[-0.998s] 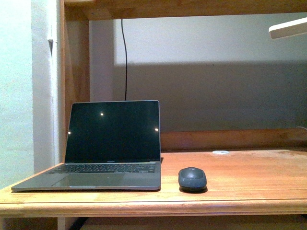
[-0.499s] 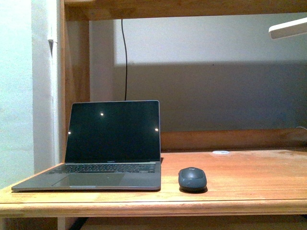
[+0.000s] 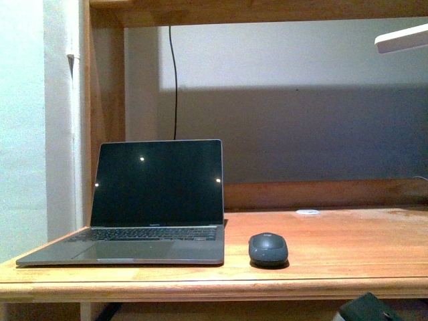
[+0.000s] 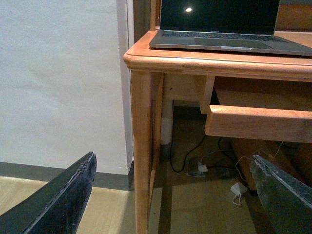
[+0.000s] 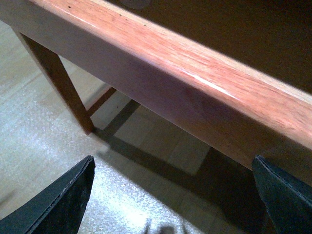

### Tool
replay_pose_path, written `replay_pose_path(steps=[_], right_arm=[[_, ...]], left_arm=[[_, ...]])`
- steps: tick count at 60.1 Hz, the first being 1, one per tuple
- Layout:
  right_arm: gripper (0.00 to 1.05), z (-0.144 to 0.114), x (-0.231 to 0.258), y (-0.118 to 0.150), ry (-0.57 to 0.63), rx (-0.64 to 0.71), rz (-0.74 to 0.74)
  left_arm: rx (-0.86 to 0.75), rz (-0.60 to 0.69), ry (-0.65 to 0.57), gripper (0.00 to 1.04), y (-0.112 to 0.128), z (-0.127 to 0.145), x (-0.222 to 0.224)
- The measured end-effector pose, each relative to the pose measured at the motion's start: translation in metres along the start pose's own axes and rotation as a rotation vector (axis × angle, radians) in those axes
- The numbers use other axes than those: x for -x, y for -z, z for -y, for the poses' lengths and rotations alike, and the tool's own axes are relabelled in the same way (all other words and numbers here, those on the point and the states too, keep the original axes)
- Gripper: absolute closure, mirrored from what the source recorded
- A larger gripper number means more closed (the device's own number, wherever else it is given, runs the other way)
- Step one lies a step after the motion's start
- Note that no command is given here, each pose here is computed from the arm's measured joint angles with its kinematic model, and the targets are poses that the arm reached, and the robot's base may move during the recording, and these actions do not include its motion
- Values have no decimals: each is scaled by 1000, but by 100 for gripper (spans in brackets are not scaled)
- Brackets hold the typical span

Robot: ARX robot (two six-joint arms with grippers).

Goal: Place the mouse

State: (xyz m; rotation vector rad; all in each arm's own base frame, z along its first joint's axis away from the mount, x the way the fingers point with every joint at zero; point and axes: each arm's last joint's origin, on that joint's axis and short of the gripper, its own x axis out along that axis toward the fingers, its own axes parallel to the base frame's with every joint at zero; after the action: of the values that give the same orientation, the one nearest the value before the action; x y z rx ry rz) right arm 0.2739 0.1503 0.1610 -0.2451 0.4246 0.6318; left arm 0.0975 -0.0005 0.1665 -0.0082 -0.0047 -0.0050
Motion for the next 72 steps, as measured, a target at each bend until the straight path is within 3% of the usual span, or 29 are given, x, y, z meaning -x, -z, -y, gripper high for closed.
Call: replay_pose_path(steps=[15,26,36,44,59,72], right_arm=[[7,-1,-46,-21,76,-34,11],[7,-5,-60,-28,93,-136,26],[7,-1,-35,-38,86,-146,88],[7,4,19,-43,109,-144,202],[7,-12,121,16,125,-152,241],[7,-31,179,59,147,-187,310]], left_arm=[[0,0,0,8,0,0,0],[0,0,0,8,0,0,0],[0,0,0,8,0,0,0],[0,0,0,8,0,0,0],[0,0,0,8,0,0,0],[0,0,0,8,0,0,0]])
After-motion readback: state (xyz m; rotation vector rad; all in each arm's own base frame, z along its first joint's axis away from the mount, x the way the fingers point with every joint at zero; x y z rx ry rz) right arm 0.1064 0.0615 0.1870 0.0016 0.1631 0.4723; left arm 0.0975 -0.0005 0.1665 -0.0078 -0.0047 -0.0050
